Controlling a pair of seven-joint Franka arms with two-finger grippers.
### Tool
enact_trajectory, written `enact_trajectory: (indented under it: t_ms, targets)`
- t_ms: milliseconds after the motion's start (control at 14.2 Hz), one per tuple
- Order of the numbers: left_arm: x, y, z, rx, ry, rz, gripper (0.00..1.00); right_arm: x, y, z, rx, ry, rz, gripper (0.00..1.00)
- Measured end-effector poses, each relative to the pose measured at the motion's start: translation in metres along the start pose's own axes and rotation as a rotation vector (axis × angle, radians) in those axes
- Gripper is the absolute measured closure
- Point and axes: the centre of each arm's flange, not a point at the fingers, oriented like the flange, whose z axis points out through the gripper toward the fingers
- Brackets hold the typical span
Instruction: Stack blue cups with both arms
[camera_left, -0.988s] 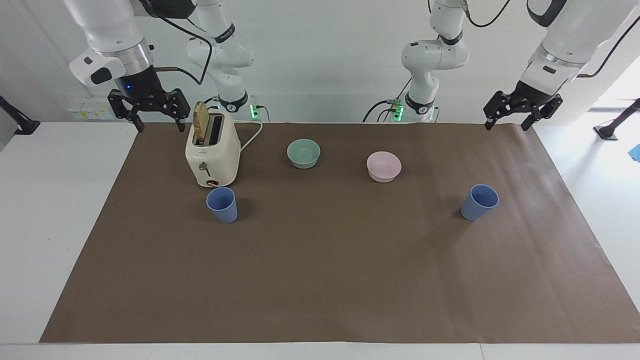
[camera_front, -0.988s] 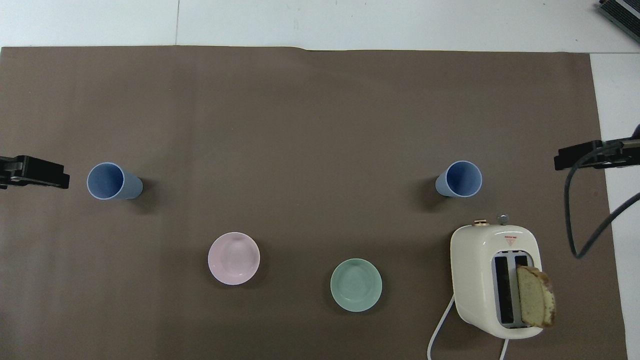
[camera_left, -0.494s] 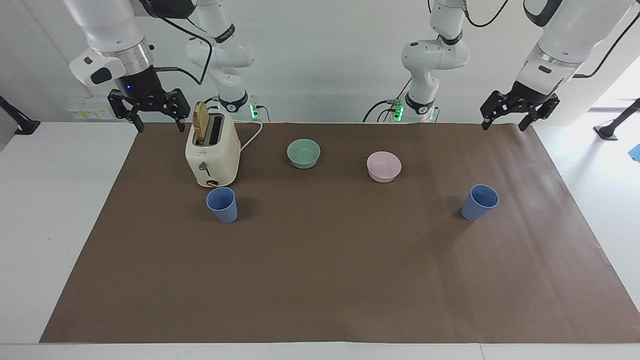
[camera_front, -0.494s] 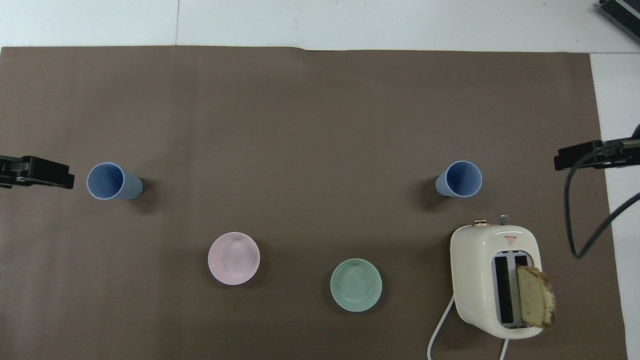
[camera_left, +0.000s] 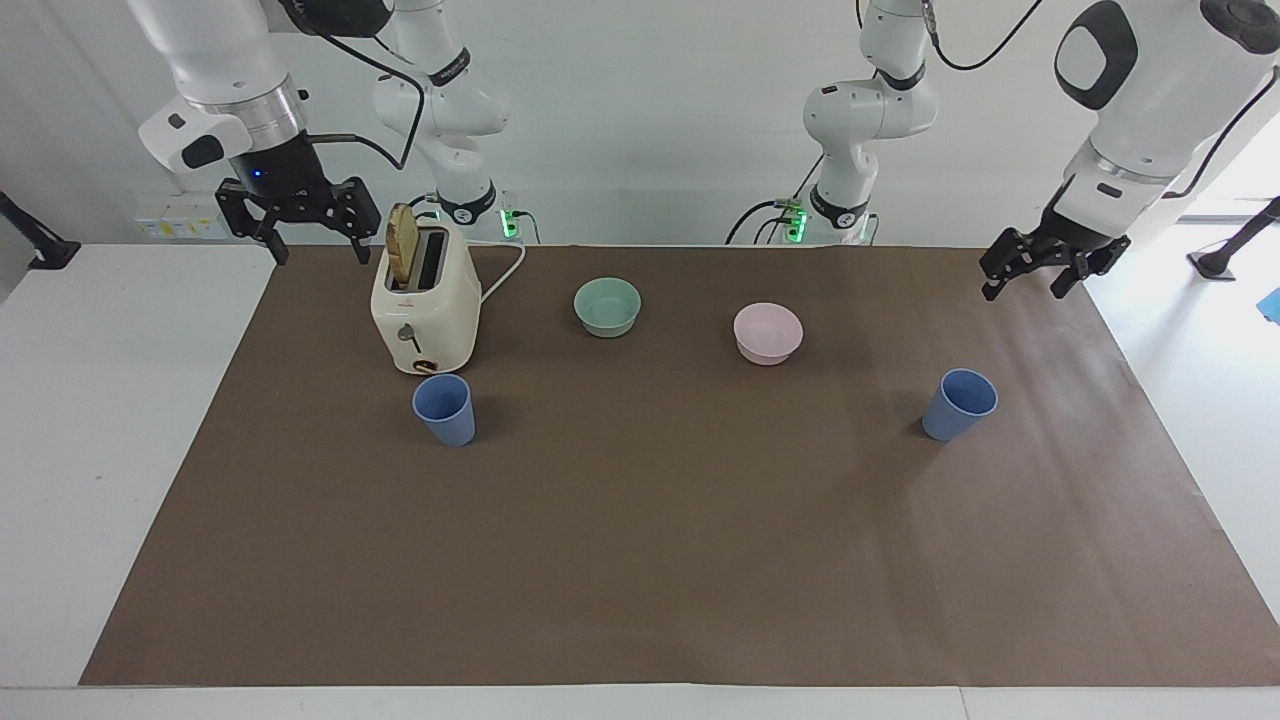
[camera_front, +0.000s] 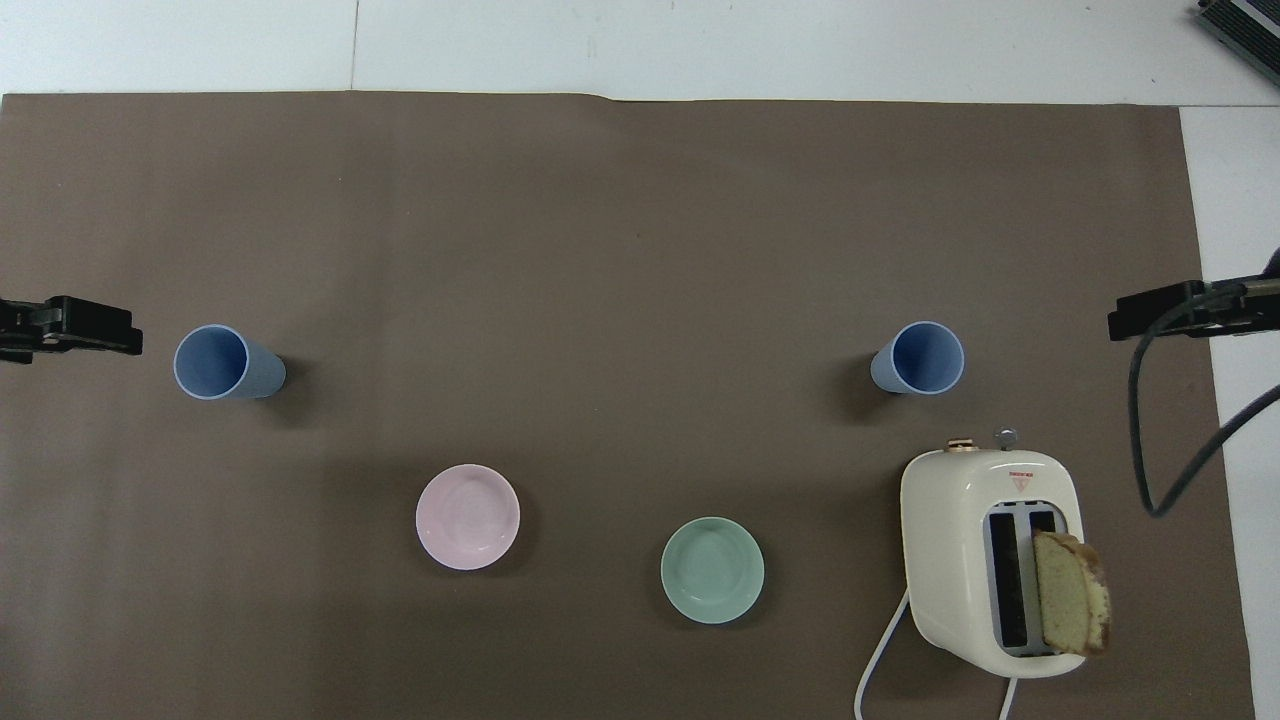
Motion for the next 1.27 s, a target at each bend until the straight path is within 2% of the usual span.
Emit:
enact_trajectory:
  t_ms: [282, 635, 776, 988, 1058, 1199, 1270]
  targets:
    - [0.004, -0.036, 0.066, 0.000, -0.008, -0.070, 0.00, 0.000, 0.000, 0.000, 0.000, 0.000, 0.000, 0.00]
    - [0.018, -0.033, 0.161, -0.003, -0.032, -0.155, 0.00, 0.000, 0.000, 0.000, 0.000, 0.000, 0.000, 0.00]
    - [0.021, -0.033, 0.183, -0.004, -0.029, -0.162, 0.00, 0.000, 0.000, 0.000, 0.000, 0.000, 0.000, 0.00]
    - [0.022, -0.034, 0.192, -0.005, -0.029, -0.168, 0.00, 0.000, 0.000, 0.000, 0.000, 0.000, 0.000, 0.00]
    - [0.022, -0.034, 0.192, -0.005, -0.029, -0.170, 0.07, 0.000, 0.000, 0.000, 0.000, 0.000, 0.000, 0.00]
    - [0.022, -0.035, 0.192, -0.005, -0.029, -0.173, 0.34, 0.000, 0.000, 0.000, 0.000, 0.000, 0.000, 0.00]
    - [0.022, -0.035, 0.192, -0.005, -0.029, -0.173, 0.44, 0.000, 0.000, 0.000, 0.000, 0.000, 0.000, 0.00]
